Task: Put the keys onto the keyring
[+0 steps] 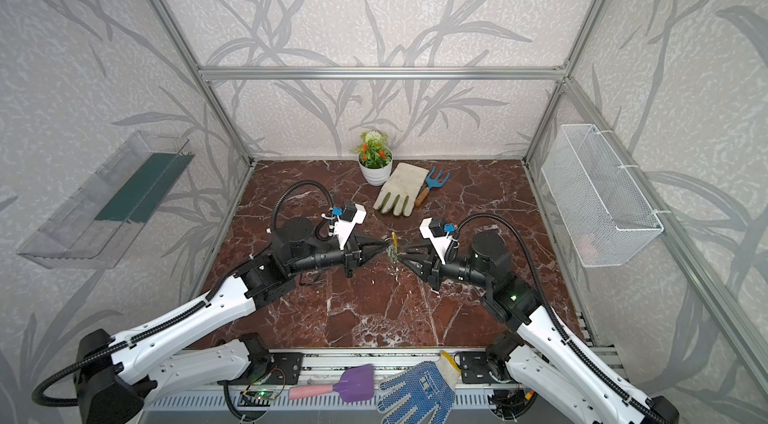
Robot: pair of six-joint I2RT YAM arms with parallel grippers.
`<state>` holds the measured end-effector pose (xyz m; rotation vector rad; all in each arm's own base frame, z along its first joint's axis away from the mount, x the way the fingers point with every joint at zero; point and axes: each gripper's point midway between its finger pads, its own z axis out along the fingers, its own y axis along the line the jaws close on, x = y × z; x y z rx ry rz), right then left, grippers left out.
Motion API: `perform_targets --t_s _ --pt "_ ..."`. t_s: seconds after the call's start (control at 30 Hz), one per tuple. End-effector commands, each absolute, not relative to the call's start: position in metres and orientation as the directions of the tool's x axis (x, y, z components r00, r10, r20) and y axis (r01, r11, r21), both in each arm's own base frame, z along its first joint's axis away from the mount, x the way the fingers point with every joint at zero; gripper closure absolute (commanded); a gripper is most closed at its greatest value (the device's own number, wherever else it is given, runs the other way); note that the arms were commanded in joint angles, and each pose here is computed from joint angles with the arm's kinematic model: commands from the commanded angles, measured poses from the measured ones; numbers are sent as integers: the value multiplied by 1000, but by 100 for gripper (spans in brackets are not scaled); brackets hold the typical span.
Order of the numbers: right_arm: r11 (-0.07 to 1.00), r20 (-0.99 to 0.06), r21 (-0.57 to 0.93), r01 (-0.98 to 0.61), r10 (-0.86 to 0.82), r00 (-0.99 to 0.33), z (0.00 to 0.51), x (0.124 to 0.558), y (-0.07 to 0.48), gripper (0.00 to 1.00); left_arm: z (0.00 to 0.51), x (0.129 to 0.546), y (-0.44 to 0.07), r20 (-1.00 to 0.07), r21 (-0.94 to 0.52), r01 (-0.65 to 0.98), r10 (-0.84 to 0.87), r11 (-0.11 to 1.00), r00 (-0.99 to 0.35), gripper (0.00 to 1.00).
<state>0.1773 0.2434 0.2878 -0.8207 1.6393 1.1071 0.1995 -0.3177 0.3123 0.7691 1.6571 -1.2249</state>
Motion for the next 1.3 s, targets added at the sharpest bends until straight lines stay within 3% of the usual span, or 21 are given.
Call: perform_targets --t_s 0.0,0.2,1.0,1.27 --pt "369 -952 303 -879 72 -298 303 182 243 70 362 200 -312 -926 -353 900 -234 256 -297 100" --pt "394 -960 280 -875 127 -250 310 189 240 69 362 196 -313 -928 -332 917 -250 221 -275 100" --pt "284 -960 264 -922 174 -221 319 193 265 65 362 193 -320 -923 -350 918 -235 183 -305 100" --pt "257 -957 269 -928 177 -228 316 191 268 76 363 193 -319 -923 -351 918 -236 184 -305 100"
